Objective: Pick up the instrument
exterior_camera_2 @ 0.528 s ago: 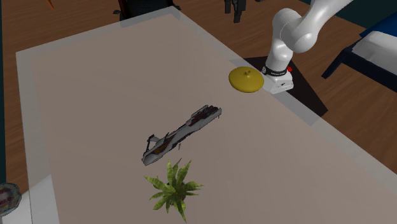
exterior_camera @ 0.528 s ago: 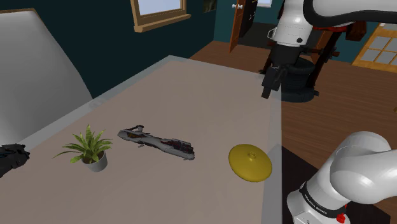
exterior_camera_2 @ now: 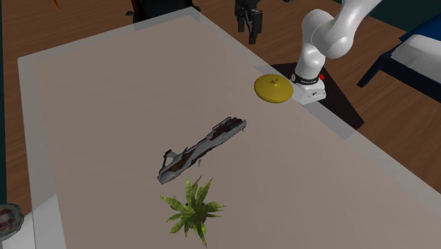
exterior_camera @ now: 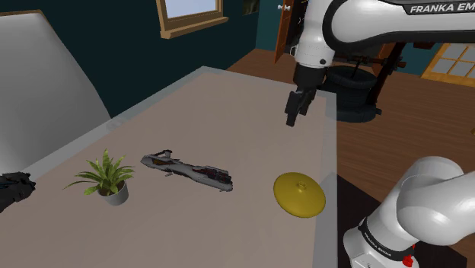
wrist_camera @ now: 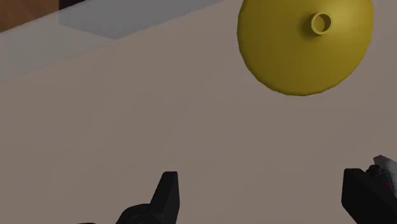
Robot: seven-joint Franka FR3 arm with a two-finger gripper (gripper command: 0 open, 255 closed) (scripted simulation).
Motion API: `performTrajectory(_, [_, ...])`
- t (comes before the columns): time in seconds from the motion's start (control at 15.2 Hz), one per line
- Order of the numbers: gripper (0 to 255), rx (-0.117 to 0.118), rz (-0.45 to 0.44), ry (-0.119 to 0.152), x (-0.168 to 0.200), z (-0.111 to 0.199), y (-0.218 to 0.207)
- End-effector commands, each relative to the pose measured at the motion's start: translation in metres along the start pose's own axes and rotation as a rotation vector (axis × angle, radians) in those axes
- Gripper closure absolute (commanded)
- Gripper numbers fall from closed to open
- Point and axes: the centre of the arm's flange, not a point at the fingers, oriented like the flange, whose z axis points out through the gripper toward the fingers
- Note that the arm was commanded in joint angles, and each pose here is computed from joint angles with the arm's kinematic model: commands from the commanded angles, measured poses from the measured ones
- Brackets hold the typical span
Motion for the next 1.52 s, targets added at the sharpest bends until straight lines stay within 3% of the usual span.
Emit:
performTrajectory(0.0, [0, -0.009, -0.026, 0.003, 0.021, 0.009, -0.017])
performTrajectory(1.45, [0, -0.116, -0.309, 0.027, 0.203, 0.132, -0.216])
